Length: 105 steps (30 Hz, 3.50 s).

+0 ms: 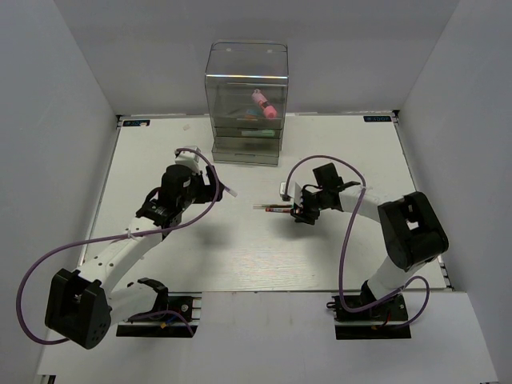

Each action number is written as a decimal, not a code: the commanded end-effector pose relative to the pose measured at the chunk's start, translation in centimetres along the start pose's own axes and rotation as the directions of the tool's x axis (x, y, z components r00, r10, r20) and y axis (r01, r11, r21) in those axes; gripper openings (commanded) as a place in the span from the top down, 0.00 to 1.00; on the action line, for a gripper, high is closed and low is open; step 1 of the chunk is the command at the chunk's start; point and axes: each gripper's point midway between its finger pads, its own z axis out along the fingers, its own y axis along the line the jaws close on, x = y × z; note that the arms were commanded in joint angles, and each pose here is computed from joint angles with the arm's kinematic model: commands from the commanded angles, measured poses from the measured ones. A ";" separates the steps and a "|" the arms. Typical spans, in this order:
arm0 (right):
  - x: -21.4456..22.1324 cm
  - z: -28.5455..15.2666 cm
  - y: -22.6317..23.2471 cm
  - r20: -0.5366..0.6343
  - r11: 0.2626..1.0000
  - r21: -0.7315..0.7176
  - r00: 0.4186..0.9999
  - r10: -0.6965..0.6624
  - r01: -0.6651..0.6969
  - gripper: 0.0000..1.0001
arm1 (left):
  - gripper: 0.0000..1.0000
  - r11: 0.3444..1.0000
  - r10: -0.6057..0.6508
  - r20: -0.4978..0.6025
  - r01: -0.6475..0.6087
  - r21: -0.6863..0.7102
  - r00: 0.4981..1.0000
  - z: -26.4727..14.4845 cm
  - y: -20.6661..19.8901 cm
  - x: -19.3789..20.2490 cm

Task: Sort the stationery into containers
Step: Pick up the pen from the center of the board, then place the pen in the drawer, then pick up the pen from the center of the board.

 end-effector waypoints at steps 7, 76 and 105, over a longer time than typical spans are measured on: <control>2.3 -0.4 1.1 -0.152 0.990 -0.139 0.988 0.000 -0.021 0.57 | 0.07 1.000 0.016 0.029 -0.016 -0.004 0.999 -0.6 -0.1 -0.9; -14.9 1.0 -19.9 -0.039 0.845 0.504 0.982 -0.184 0.179 0.58 | 0.06 0.649 -0.715 -0.092 0.608 -0.456 0.694 12.7 1.1 5.7; -10.3 -8.0 -3.1 0.225 0.875 0.483 0.971 -0.078 -0.042 0.57 | 0.60 0.529 -0.682 -0.236 0.244 -0.813 0.692 13.4 5.1 12.3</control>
